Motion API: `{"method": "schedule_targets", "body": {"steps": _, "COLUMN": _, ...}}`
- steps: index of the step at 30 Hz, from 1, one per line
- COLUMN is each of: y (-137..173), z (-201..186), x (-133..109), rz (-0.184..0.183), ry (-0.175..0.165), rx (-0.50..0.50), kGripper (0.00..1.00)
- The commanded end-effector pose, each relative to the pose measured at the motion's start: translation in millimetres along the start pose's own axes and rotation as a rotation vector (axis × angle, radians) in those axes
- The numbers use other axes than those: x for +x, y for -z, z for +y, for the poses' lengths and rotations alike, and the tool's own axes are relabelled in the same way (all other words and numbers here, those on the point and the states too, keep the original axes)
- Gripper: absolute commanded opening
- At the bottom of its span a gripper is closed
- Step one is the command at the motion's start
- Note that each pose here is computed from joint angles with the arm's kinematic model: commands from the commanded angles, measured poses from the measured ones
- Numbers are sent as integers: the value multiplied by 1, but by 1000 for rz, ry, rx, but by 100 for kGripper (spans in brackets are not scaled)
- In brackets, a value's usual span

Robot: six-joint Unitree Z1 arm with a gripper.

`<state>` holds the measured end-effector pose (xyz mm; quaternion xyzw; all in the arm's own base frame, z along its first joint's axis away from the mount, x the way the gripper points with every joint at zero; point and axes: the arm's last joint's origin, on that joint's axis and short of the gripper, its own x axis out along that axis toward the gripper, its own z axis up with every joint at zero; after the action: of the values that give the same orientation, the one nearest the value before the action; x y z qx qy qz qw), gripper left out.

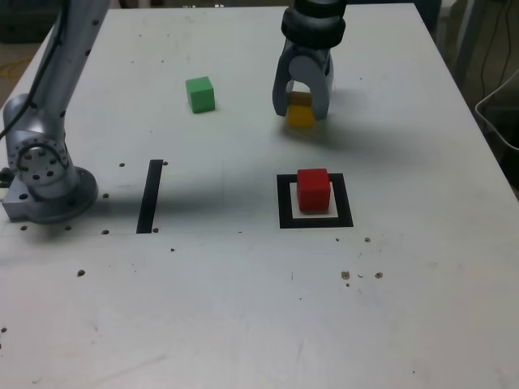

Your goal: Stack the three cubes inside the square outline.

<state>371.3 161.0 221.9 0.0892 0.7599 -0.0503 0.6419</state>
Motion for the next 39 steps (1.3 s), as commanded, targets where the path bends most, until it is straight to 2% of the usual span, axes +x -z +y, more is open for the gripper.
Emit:
{"method": "schedule_targets", "body": {"steps": 1, "y": 2, "z": -4, "x": -6, "rz": -11, "ry": -6, "rx": 7, "kGripper": 22}}
{"method": "schedule_targets", "body": {"steps": 9, "y": 8, "z": -30, "x": -39, "rz": -50, "ry": -38, "rx": 13, "kGripper": 22}}
{"method": "schedule_targets", "body": {"steps": 14, "y": 10, "z": -57, "x": -55, "rz": -55, "ry": -45, "rx": -14, "kGripper": 22}}
{"method": "schedule_targets", "body": {"steps": 22, "y": 12, "z": -94, "x": -68, "rz": -51, "ry": -52, "rx": -18, "kGripper": 23}}
{"method": "schedule_targets", "body": {"steps": 28, "y": 10, "z": -110, "x": -70, "rz": -53, "ry": -36, "rx": -24, "kGripper": 20}}
{"method": "schedule_targets", "body": {"steps": 39, "y": 14, "z": -145, "x": -85, "rz": -91, "ry": -45, "rx": -72, "kGripper": 17}}
